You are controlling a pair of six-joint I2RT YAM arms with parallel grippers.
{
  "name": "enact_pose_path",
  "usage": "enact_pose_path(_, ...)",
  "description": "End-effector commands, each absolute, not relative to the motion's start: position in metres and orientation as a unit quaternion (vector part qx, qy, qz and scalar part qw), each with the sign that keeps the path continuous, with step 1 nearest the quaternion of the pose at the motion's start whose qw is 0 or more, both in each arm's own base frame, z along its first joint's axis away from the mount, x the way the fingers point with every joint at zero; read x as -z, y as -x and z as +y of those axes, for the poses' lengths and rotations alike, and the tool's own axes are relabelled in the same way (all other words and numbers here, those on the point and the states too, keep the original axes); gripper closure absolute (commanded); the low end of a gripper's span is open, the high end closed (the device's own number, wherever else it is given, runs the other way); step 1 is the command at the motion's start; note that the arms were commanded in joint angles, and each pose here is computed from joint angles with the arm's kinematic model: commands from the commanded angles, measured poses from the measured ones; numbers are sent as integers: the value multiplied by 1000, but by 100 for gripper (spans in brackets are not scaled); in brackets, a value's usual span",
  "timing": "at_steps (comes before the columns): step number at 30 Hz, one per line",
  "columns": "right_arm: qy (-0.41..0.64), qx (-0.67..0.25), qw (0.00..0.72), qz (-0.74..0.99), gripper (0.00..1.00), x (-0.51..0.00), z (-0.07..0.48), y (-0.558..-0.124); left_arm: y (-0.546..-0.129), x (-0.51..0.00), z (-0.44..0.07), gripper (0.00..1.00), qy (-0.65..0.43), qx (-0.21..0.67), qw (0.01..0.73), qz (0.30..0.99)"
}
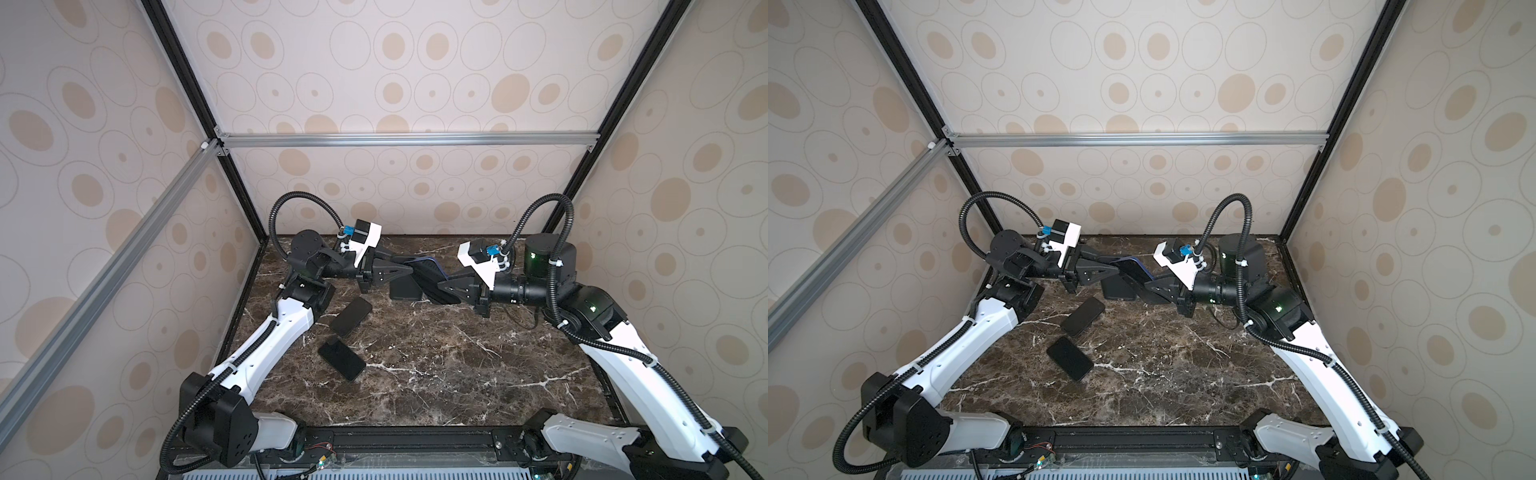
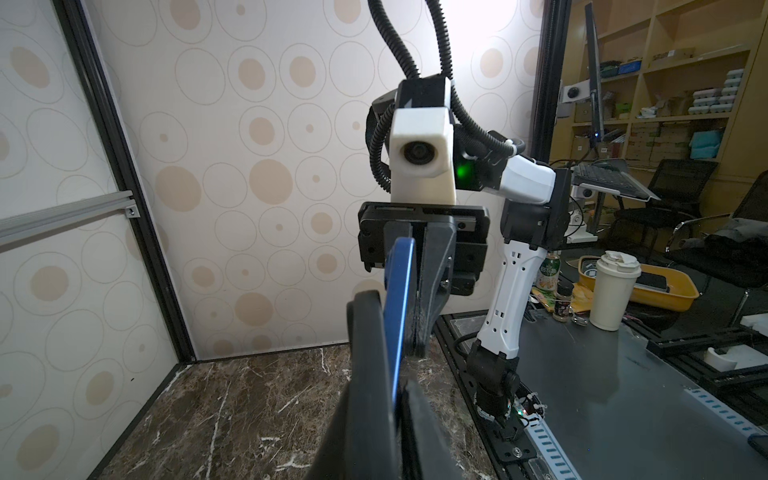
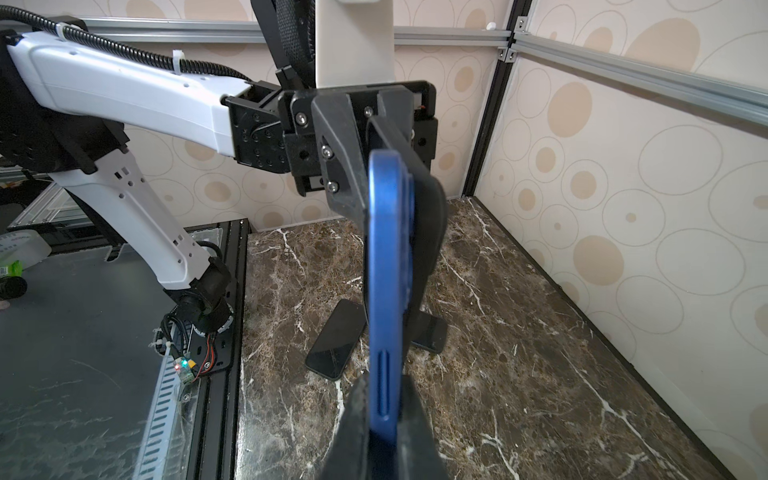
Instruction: Take the phone out of the phone case
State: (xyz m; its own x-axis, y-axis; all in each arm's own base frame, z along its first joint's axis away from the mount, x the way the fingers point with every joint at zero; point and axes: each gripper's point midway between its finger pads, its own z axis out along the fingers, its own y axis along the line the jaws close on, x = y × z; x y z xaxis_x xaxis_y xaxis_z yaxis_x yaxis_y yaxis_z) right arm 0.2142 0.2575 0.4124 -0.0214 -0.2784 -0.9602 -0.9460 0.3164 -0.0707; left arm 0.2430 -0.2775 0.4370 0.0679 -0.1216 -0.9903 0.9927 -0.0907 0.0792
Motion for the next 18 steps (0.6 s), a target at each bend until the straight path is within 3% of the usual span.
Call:
enact_pose_path(1,491,-324,523,617,100,-423,249,-201,-246,-449,-272,84,-510,514,553,412)
enact_pose_path(18,447,-268,547,655,100,-416,201,-176,-256,-444,-268,91,-495,514,561,420)
